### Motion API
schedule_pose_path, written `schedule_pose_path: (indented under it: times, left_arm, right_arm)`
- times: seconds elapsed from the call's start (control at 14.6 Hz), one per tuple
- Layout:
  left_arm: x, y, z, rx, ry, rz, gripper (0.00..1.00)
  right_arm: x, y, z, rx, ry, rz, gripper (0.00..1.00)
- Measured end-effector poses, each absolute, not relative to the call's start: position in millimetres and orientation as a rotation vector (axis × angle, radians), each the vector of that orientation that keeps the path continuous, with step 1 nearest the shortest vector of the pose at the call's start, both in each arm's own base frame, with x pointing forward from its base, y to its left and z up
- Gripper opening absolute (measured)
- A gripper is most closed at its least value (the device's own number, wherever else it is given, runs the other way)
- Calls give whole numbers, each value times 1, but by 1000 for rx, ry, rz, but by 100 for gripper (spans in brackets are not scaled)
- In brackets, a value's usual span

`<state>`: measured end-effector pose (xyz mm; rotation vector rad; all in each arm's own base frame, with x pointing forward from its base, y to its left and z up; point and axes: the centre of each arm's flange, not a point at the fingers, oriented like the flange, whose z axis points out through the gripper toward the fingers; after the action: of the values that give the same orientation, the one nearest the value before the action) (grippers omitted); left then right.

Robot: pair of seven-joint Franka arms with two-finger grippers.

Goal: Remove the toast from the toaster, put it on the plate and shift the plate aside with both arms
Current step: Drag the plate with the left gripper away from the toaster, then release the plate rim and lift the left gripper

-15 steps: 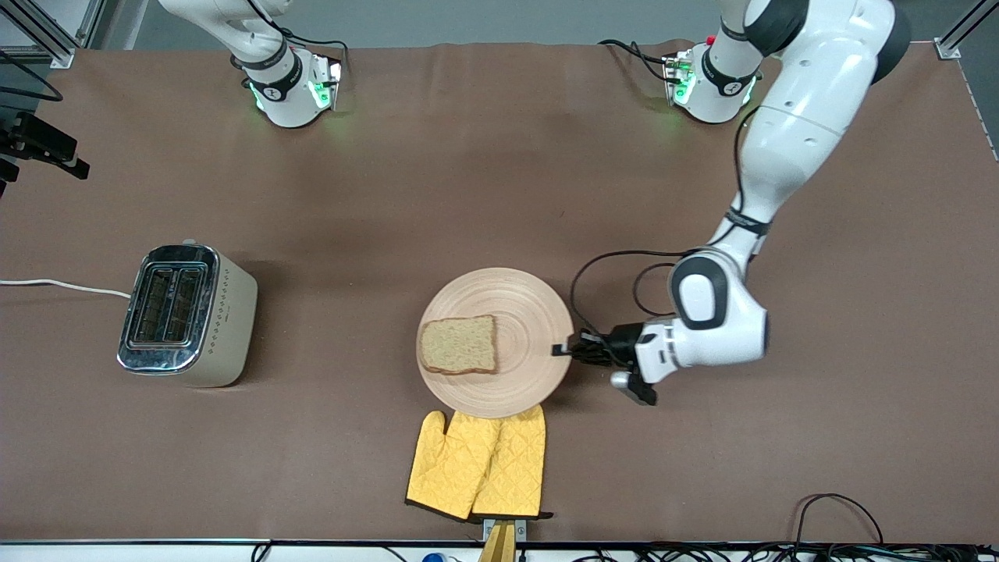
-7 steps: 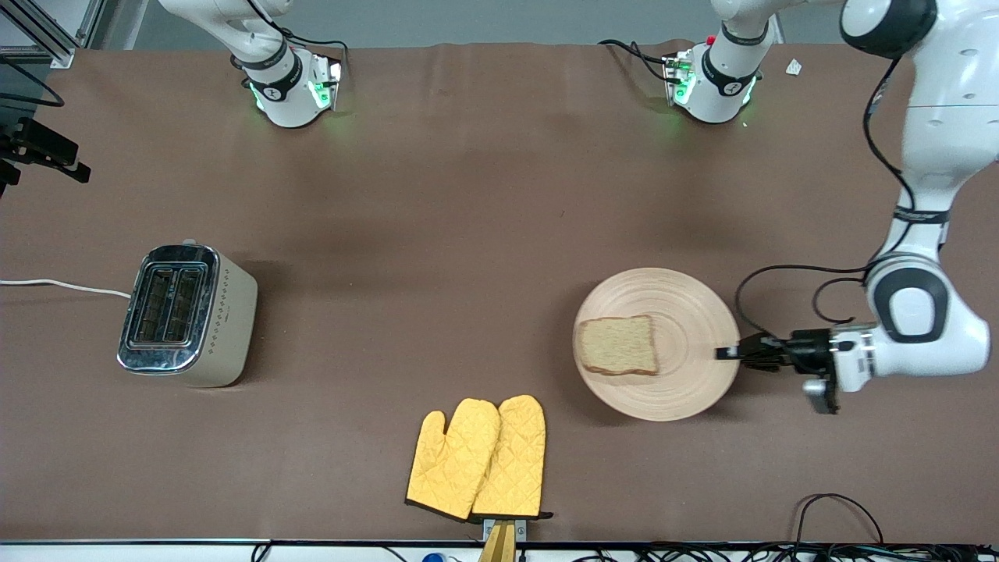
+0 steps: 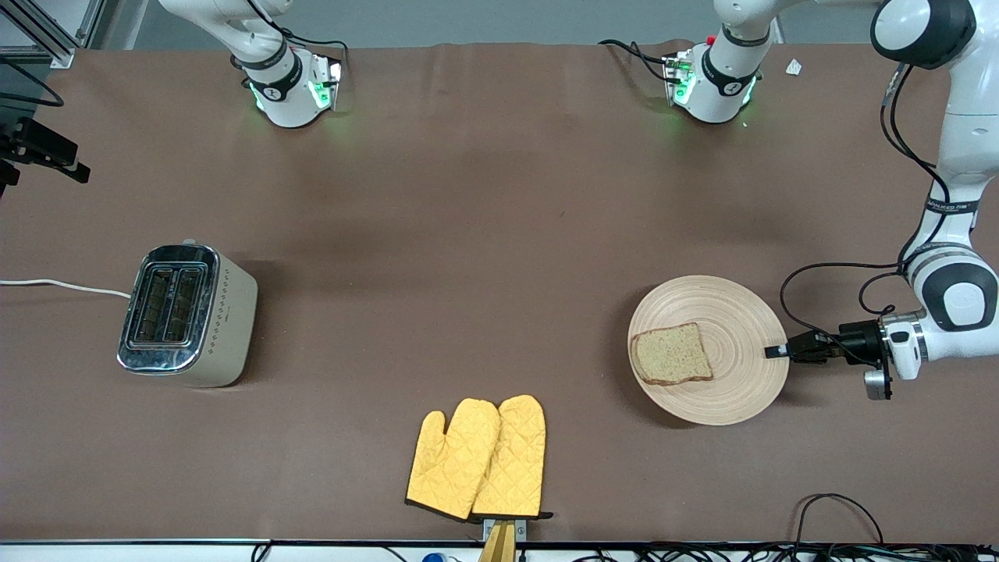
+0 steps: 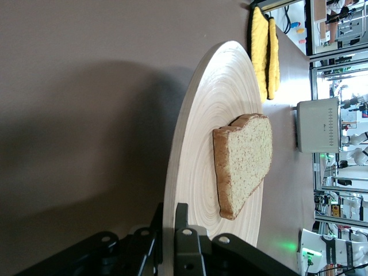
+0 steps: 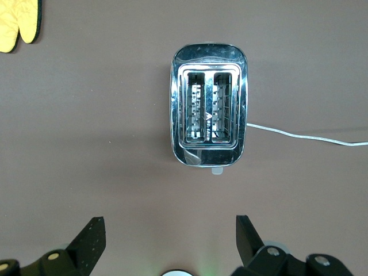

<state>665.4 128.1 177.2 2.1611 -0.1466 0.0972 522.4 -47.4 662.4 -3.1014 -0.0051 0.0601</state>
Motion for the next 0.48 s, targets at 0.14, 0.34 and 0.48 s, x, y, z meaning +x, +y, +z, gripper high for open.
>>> schedule_pose_path:
  times: [0.14, 0.34, 0.48]
  left_arm:
    - [668, 135, 168, 2166, -157, 118, 8]
    - [673, 139, 161, 2166, -156, 124, 24]
    - [676, 137, 165, 2168, -165, 130, 44]
  right_arm:
    - [523, -47, 662, -3101, -7, 60, 100]
    - [523, -45, 662, -3102, -11, 60, 100]
    - [523, -46, 662, -3103, -10, 58, 100]
